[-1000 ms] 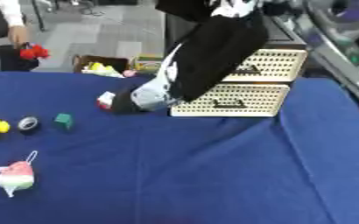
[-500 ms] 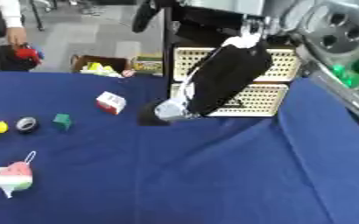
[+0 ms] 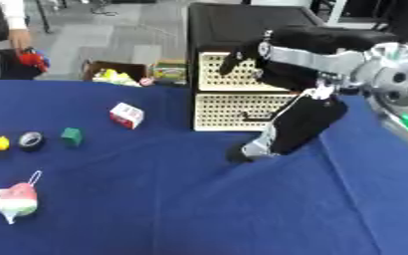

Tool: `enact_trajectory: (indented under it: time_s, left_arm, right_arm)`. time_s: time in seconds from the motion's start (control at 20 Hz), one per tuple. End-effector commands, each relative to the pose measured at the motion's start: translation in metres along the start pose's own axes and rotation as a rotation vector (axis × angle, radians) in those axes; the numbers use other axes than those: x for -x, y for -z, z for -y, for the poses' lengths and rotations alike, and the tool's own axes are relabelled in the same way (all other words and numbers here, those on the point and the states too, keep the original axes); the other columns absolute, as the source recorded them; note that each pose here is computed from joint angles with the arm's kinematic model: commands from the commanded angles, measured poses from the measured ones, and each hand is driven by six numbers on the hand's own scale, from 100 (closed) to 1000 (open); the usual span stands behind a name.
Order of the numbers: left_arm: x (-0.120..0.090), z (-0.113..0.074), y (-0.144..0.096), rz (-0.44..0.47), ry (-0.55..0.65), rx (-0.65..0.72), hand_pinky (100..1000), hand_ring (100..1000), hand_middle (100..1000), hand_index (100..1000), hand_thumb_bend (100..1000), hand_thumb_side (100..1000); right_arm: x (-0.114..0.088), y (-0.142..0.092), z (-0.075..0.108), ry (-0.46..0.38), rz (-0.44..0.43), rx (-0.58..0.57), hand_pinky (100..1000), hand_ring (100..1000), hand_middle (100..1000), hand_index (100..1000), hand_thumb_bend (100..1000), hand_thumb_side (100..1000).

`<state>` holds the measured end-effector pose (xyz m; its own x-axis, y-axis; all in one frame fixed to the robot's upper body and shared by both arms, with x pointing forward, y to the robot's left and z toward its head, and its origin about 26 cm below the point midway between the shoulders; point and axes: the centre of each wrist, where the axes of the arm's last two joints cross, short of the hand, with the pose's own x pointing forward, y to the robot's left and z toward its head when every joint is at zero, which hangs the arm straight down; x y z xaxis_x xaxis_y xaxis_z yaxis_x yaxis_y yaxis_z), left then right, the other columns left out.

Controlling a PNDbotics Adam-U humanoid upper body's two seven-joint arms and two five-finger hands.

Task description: Pick up objects from table and place into drawer.

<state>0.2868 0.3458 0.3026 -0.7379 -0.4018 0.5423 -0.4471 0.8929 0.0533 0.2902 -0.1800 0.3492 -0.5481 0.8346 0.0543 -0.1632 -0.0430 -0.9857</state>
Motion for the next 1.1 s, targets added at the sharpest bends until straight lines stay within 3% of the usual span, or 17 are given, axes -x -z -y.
enact_trajectory:
  time_s: [0.05,0.8,1.1]
  left_arm:
    - [-0.009,-0.003,0.005,0.038,0.005,-0.001,423,501,551,822,197,704]
    - [-0.006,-0.004,0.003,0.033,-0.001,-0.005,421,497,548,822,185,705]
    - [-0.006,-0.004,0.002,0.031,-0.005,-0.006,419,494,547,820,185,704]
  right_arm:
    - [0.012,-0.005,0.007,0.107,-0.202,-0.161,100,100,100,883,623,327]
    - [0.054,0.026,0.021,-0.025,-0.423,-0.03,100,100,100,879,634,386]
    - [0.066,0.044,0.021,-0.029,-0.464,-0.046,100,100,100,877,633,383]
